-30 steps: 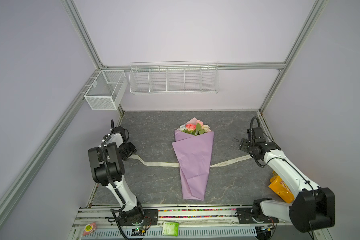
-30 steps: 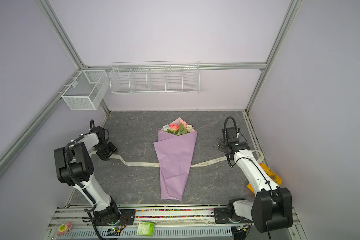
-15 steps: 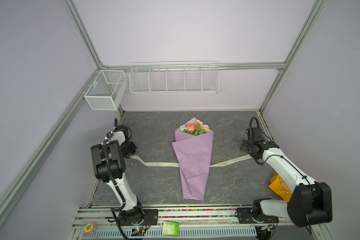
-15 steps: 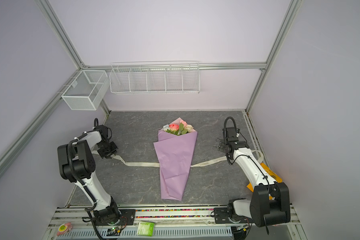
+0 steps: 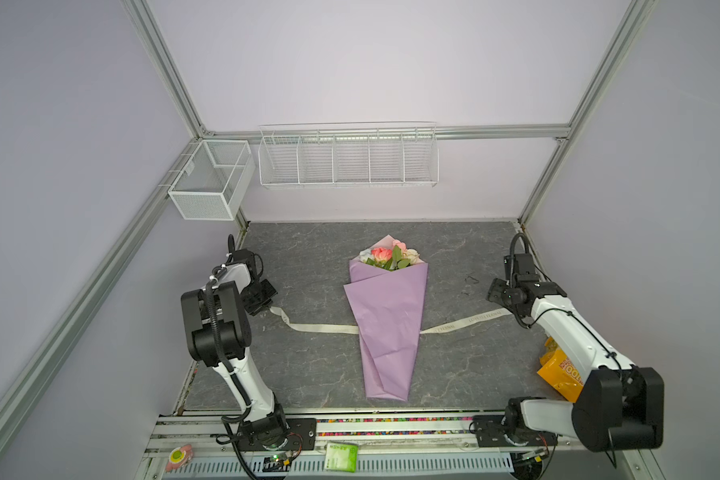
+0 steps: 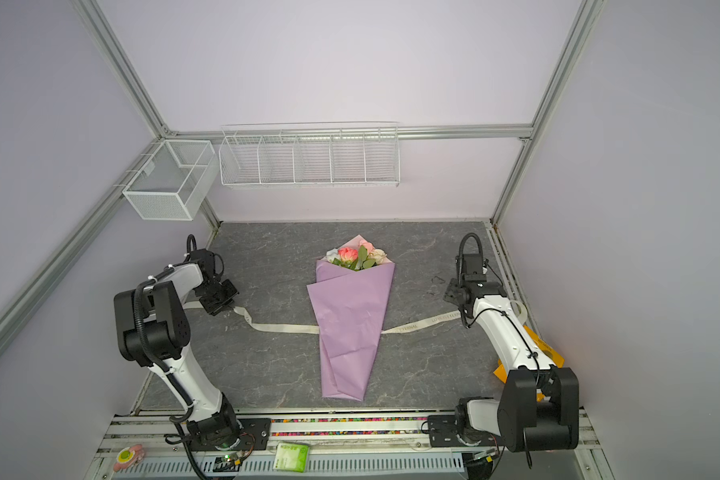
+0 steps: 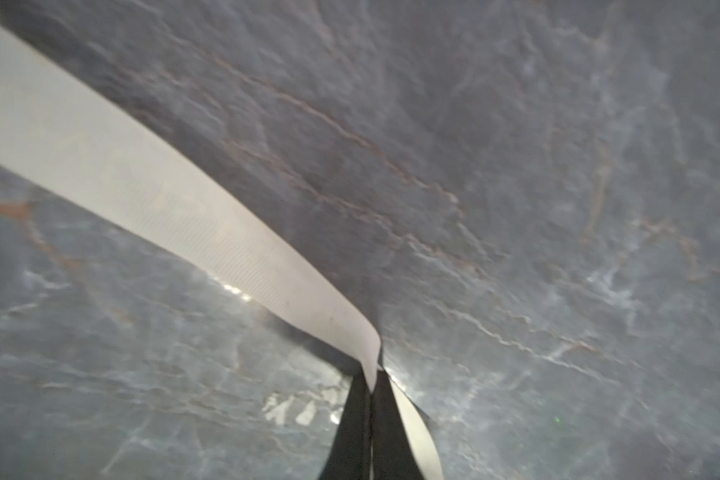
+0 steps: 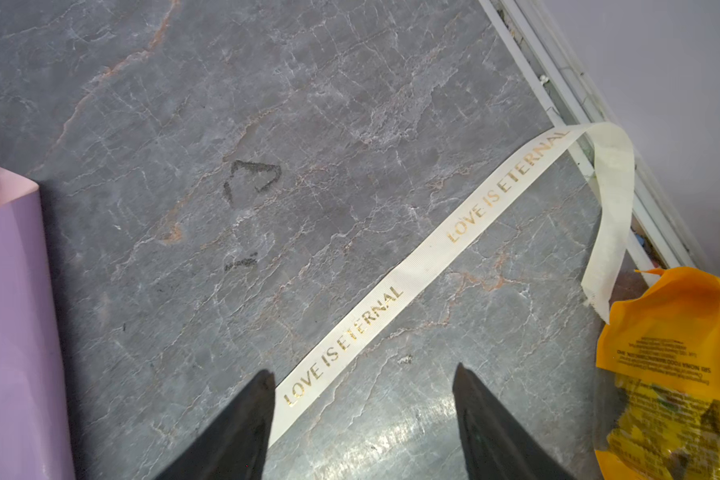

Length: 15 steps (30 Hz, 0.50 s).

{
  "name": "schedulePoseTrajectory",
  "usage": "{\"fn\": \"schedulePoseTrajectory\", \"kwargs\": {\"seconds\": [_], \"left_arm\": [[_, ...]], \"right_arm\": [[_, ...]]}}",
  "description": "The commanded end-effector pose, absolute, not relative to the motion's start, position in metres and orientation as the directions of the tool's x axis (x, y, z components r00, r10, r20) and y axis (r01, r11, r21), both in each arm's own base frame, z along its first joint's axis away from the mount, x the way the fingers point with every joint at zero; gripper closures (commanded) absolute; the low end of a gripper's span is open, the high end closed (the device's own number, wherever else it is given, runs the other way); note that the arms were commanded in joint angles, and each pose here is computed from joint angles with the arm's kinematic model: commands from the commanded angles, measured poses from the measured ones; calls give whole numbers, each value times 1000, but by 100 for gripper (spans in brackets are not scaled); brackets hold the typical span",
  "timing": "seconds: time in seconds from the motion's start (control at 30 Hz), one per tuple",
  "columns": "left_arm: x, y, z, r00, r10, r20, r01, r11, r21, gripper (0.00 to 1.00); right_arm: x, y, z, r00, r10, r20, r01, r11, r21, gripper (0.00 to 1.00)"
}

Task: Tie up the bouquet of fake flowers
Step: 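Lift both ribbon ends and pull them outward from the cone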

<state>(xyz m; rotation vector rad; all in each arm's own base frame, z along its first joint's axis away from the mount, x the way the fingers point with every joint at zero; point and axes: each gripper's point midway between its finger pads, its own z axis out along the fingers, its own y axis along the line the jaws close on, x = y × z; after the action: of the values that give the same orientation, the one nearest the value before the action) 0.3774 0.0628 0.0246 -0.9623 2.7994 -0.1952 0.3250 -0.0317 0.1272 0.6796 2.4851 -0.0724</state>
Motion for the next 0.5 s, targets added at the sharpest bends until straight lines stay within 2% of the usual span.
{"fn": "schedulePoseTrajectory", "kwargs": {"seconds": [0.0,0.1,0.2,0.37,0.47], "left_arm": [[390,45,54,-773,-603,-196,-538,787,-302,100],[392,35,75,-758,-602,-249,-496,781,-380,100],[392,18,97,-750,-590,-301,-422,776,-470,100],[388,-13,122,-774,-514,-370,-262,792,-552,100],[384,-26,130,-789,-482,-382,-201,789,-580,100]], "right_arm": [[318,-37,112,-711,563,-421,528,823,208,30],[316,-51,97,-716,614,-332,563,789,245,29],[316,-67,84,-734,623,-270,593,782,193,29],[314,-110,74,-742,597,-304,634,773,-31,28],[316,-132,70,-735,609,-298,656,750,-83,27]]}}
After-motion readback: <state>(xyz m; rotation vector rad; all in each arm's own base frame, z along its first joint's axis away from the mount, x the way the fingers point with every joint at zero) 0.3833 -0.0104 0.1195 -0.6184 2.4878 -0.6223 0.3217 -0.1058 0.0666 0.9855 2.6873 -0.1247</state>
